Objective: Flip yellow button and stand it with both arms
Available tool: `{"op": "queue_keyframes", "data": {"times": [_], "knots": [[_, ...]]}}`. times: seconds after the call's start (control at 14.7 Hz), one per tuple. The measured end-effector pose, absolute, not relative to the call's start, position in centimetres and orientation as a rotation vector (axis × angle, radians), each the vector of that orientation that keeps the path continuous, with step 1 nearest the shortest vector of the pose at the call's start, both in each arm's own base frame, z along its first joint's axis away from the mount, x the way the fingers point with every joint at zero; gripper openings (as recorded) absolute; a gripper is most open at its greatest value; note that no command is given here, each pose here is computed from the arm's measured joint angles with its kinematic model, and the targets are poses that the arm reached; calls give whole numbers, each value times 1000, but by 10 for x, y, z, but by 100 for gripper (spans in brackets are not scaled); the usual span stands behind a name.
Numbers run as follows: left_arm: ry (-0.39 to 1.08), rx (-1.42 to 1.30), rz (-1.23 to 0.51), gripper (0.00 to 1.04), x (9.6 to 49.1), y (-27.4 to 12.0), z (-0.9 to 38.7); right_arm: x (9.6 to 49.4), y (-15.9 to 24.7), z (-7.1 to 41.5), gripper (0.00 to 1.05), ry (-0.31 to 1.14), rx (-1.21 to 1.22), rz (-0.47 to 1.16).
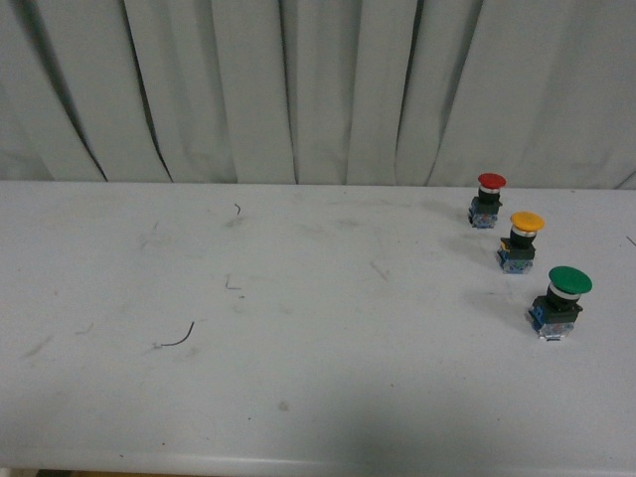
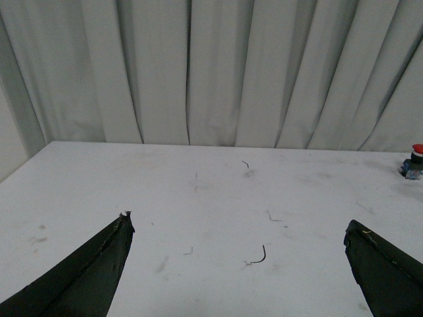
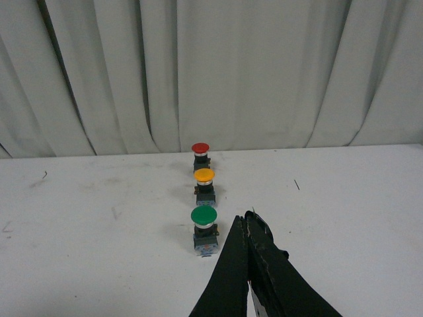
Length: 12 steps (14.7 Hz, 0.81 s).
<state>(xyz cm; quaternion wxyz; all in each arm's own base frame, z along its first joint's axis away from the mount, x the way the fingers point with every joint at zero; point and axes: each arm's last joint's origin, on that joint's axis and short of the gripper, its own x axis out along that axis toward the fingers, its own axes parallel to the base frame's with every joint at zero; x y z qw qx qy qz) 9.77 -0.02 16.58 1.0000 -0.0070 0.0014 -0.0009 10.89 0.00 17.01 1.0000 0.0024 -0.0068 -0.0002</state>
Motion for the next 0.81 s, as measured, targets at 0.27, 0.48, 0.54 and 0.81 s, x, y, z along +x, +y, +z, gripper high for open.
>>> {"op": "queue_keyframes", "data": {"times": [0.27, 0.48, 0.54, 0.81], "knots": [[2, -14, -2, 98, 98, 0, 166, 97, 0, 167, 8, -5, 2, 0], [2, -14, -2, 98, 98, 0, 166, 97, 0, 167, 30, -5, 2, 0], [2, -14, -2, 98, 98, 0, 166, 97, 0, 167, 34, -5, 2, 0], [3, -14, -2, 98, 98, 0, 166, 97, 0, 167, 61, -5, 2, 0]]}}
